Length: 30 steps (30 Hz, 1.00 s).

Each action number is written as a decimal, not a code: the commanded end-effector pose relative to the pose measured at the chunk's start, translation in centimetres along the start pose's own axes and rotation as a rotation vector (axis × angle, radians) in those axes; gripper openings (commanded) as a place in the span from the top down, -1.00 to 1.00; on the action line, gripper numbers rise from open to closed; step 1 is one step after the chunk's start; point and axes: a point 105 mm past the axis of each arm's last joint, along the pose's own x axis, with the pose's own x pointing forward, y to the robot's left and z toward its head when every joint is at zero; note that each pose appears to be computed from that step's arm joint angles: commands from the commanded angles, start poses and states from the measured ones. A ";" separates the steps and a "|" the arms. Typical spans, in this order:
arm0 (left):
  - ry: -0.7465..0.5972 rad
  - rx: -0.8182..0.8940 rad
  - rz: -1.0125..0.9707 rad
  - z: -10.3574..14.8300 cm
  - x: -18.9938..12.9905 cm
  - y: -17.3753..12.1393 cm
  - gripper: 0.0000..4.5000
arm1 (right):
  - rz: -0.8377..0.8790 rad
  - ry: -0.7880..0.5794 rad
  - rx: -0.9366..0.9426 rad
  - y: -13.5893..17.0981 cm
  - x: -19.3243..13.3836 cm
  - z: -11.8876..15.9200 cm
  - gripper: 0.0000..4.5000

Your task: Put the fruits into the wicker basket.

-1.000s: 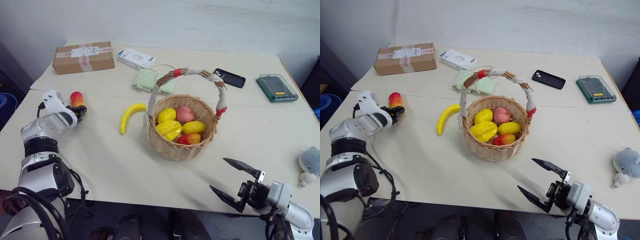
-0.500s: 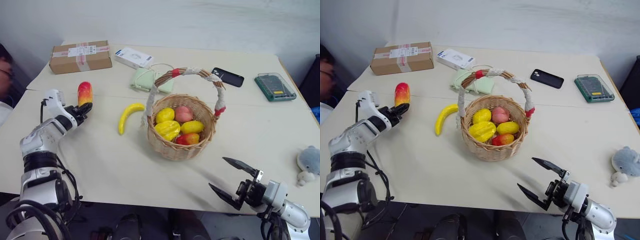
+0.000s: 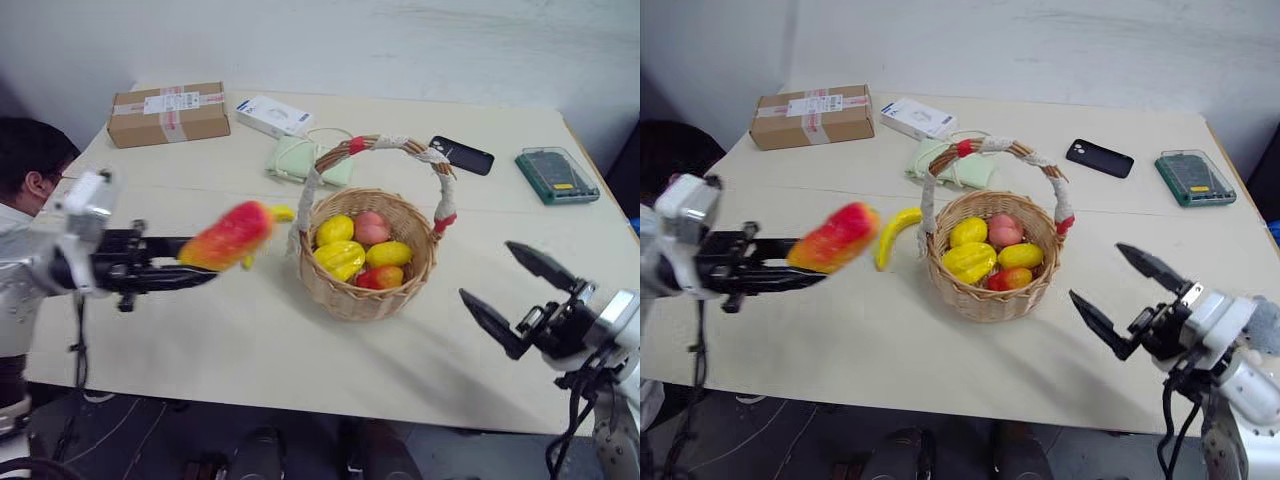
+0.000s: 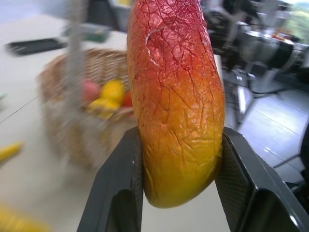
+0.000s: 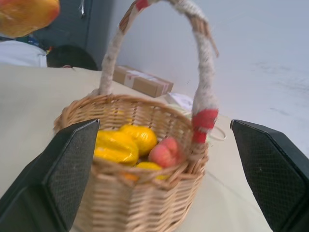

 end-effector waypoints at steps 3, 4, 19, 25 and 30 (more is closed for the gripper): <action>0.084 0.023 0.011 -1.0 5.8 1.4 0.28 | 0.019 -0.021 -0.007 1.0 2.2 1.9 -1.00; 0.075 0.021 0.024 -1.1 6.8 1.8 0.28 | 0.022 -0.021 -0.004 1.2 2.6 2.1 -1.00; -0.063 0.014 0.109 -0.6 7.5 1.5 -0.98 | 0.011 0.000 0.057 2.2 4.4 2.8 -1.00; 0.006 0.041 0.227 -2.7 -0.3 0.8 -0.98 | 0.119 0.043 0.057 2.6 4.0 2.3 -1.00; 0.024 -0.082 0.652 -4.7 -10.2 2.2 -0.98 | 0.218 0.019 -0.046 2.7 4.0 2.9 -1.00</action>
